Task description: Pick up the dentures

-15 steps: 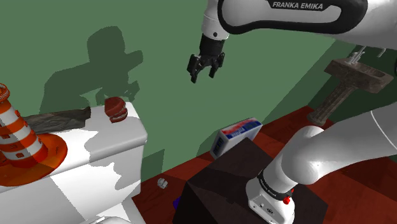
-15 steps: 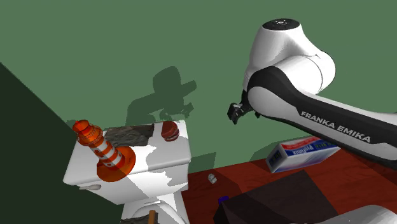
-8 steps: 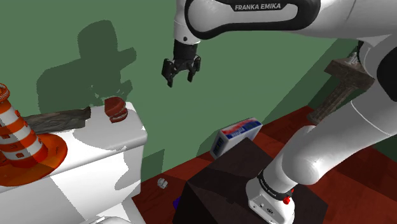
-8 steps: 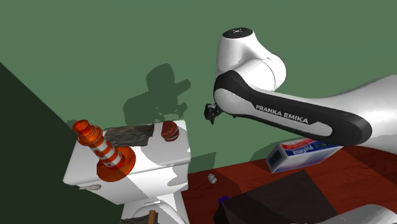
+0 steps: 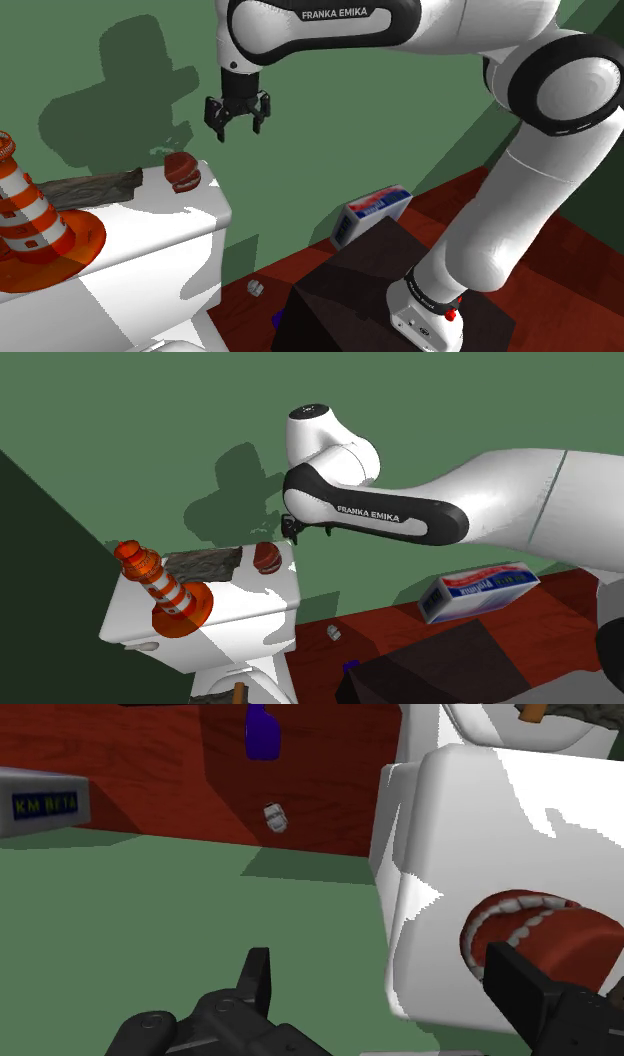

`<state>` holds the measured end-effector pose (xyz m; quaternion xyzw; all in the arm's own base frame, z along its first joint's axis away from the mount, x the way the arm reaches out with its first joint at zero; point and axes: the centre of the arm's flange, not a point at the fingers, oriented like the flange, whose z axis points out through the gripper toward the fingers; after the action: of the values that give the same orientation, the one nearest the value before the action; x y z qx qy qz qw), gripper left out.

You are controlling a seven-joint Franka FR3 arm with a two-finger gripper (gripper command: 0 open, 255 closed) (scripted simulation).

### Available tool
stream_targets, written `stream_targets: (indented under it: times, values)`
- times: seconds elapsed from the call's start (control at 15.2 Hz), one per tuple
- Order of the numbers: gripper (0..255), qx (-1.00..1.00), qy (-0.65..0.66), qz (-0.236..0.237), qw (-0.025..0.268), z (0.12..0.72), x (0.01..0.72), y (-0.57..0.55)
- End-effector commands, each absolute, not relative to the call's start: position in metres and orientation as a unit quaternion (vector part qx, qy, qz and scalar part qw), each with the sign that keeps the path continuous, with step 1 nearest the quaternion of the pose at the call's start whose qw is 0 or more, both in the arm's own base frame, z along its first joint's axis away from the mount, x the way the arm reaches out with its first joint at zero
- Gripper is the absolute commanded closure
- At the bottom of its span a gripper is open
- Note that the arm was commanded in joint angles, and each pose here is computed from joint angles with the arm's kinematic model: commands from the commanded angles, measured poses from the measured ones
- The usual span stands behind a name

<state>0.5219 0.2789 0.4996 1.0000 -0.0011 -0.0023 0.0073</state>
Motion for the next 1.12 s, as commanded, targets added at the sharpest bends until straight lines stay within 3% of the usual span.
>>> stream_targets:
  times: [0.0,0.59,1.06]
  values:
    - [0,1.000,0.000,-0.006,0.005,0.489,0.536,0.302]
    - [0,1.000,0.005,-0.021,-0.006,0.454,0.600,0.396]
    - [0,1.000,0.006,-0.022,-0.006,0.421,0.602,0.400]
